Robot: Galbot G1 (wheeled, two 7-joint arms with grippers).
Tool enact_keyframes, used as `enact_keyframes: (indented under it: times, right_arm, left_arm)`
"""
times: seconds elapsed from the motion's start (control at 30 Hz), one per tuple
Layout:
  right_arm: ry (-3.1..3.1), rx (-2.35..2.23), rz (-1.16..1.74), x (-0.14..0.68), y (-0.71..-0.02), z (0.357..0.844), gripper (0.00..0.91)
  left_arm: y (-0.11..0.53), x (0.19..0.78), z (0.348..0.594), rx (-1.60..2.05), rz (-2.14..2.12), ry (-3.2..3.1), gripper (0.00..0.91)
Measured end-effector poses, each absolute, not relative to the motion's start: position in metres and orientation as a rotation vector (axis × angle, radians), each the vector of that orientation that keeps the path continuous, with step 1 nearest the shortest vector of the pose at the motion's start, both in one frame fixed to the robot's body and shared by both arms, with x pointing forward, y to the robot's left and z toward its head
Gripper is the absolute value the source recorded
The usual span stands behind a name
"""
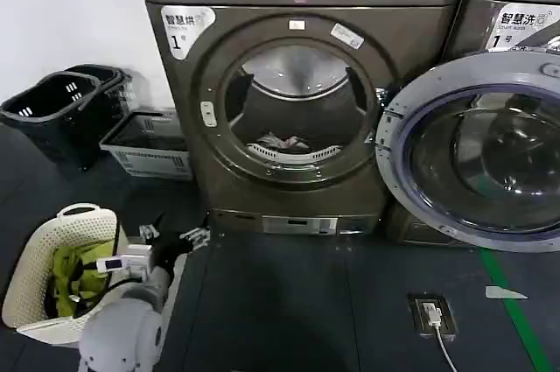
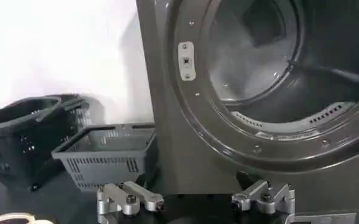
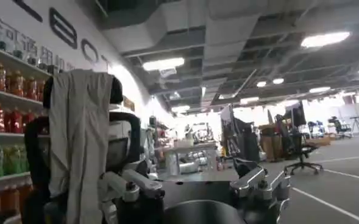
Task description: Grasp the clothes from the dryer.
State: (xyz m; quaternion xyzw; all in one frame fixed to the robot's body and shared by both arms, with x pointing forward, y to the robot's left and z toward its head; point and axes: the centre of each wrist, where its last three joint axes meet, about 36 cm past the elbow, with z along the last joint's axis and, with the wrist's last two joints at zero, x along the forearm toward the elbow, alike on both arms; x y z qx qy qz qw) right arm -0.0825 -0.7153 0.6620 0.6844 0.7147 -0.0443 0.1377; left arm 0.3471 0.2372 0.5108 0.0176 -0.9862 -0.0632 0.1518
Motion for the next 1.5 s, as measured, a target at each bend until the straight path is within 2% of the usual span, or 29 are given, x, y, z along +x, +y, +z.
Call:
enact_keyframes:
  times: [1.5]
  right_arm:
    - [2.022,2.025,-0.116,-0.095,-0.720,0.652,0.907]
  left_arm:
    - [0.232,0.343,0.508,0.027,-0.187,-2.818,0.907]
